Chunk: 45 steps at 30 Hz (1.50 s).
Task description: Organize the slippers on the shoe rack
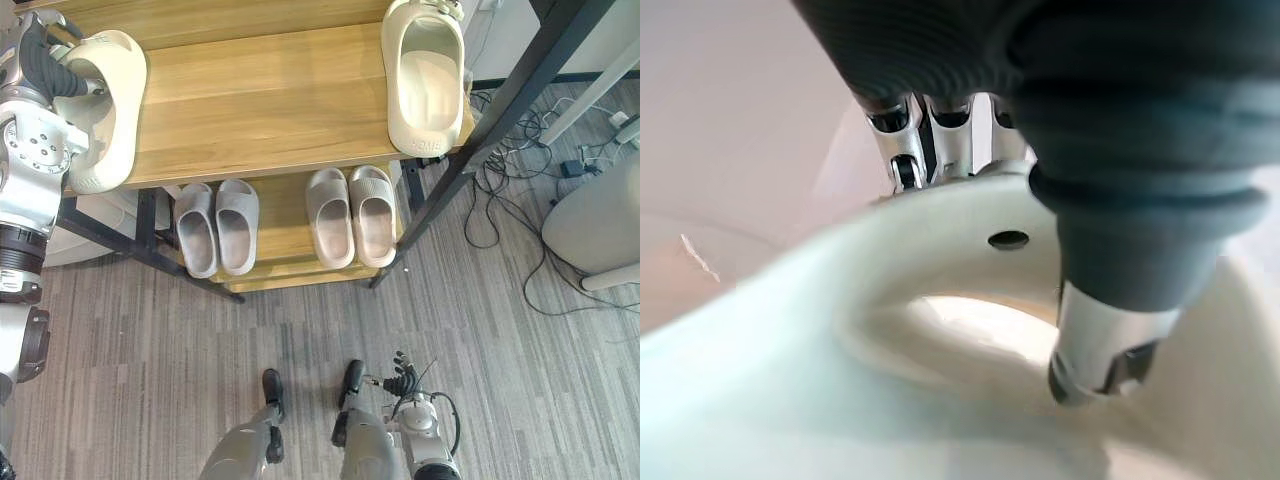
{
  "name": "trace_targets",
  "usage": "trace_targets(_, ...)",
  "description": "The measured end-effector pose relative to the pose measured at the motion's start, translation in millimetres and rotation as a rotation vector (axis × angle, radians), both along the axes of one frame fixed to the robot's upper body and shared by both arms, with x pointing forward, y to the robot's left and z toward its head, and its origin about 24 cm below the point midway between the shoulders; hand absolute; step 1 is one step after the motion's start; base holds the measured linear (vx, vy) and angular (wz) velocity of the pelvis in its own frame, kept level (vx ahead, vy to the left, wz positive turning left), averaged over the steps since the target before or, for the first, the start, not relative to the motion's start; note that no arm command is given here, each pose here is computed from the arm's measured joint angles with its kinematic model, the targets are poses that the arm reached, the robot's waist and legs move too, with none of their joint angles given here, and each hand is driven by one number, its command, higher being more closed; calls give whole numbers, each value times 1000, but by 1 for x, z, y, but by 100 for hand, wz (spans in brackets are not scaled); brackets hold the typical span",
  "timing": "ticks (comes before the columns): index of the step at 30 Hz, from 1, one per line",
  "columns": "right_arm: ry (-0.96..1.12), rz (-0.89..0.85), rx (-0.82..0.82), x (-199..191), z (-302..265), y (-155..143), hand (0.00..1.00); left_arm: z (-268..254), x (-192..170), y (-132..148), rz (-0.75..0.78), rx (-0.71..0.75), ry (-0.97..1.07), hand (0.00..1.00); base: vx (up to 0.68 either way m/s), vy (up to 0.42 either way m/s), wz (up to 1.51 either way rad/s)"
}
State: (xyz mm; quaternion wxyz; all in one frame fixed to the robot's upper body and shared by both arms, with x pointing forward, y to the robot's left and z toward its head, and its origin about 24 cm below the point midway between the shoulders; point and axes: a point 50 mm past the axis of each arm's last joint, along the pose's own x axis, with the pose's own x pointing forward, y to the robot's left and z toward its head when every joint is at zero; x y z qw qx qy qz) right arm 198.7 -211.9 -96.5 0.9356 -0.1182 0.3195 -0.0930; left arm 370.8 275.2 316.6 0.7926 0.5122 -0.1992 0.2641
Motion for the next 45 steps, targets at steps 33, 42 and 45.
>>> trace_targets(33, 4, 10, 0, -2, -2, 3, 0, -1, 12, -98, -334, -22, -71, 100, -34, 30, -1)
trace_targets(42, 9, -3, -9, -3, -3, 2, 0, 11, 20, -104, -324, -72, -90, 100, -42, 48, -18)
trace_targets(45, 13, -15, -12, -4, -4, 1, 0, 12, 22, -102, -313, -85, -83, 100, -36, 47, -12)
